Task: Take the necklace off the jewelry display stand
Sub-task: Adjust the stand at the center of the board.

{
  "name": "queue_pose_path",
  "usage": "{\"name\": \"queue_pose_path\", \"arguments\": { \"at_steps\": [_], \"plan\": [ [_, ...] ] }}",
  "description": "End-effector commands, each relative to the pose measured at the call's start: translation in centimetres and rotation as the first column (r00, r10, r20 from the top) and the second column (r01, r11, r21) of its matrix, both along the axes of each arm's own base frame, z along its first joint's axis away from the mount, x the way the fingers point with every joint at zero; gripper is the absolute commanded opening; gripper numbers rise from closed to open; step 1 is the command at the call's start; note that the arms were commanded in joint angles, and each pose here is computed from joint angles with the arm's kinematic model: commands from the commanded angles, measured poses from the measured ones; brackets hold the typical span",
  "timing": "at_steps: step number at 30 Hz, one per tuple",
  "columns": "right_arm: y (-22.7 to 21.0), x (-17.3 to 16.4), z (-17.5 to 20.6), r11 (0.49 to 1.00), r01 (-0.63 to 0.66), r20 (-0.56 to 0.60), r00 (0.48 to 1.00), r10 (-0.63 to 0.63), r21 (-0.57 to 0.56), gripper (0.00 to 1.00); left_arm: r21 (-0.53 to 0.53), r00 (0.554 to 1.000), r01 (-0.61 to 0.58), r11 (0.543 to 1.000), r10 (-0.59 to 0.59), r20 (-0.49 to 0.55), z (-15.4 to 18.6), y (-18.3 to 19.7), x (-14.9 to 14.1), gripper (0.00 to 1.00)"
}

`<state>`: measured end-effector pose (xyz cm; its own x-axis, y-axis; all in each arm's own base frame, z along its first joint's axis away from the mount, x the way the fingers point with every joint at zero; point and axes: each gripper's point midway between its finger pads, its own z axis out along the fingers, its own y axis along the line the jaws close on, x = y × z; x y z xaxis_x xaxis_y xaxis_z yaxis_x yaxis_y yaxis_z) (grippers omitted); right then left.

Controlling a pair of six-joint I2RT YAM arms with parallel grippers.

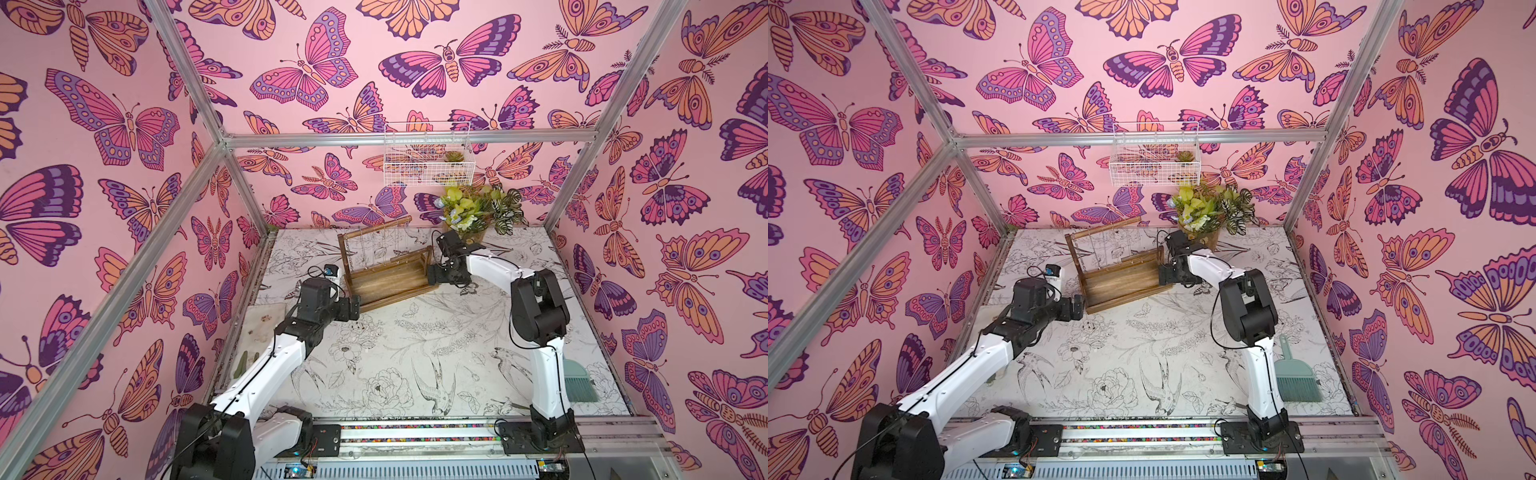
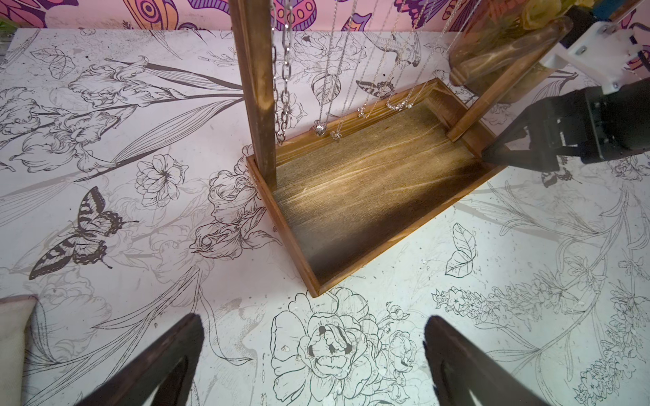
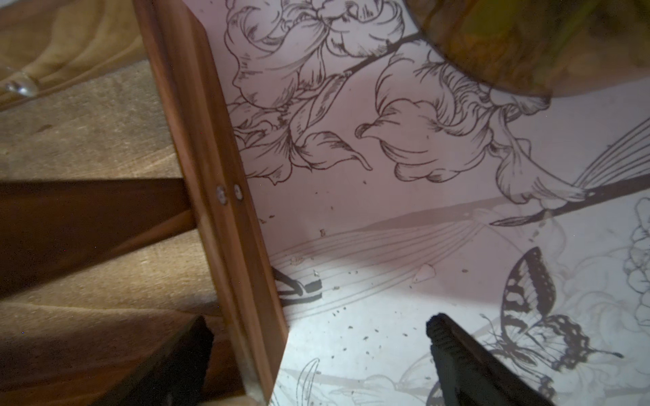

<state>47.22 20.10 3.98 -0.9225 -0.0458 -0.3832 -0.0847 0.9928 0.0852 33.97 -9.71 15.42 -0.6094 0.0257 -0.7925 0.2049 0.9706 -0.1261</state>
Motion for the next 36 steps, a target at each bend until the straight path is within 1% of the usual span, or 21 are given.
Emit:
{"name": "queue_pose_path", "arguments": {
  "at_steps": [1, 24, 36],
  "plan": [
    [-1.3, -2.2, -1.0, 0.998, 0.005, -0.065, 0.998, -0.009, -0.062, 1.0, 0.025, 1.0, 0.006, 1.0, -0.006, -0.012, -0.3, 0.2, -0.7, 1.0],
    [-2.8, -5.5, -1.5, 0.997, 0.025, -0.091, 0.995, -0.031, -0.073, 0.99, 0.025, 1.0, 0.008, 1.0, -0.007, -0.007, -0.3, 0.2, -1.3, 1.0],
    [-3.2, -7.0, -1.0, 0.996, 0.035, -0.078, 0.996, -0.041, -0.076, 0.99, 0.022, 1.0, 0.012, 1.0, -0.012, -0.012, -0.5, 0.0, -1.6, 1.0]
  ]
}}
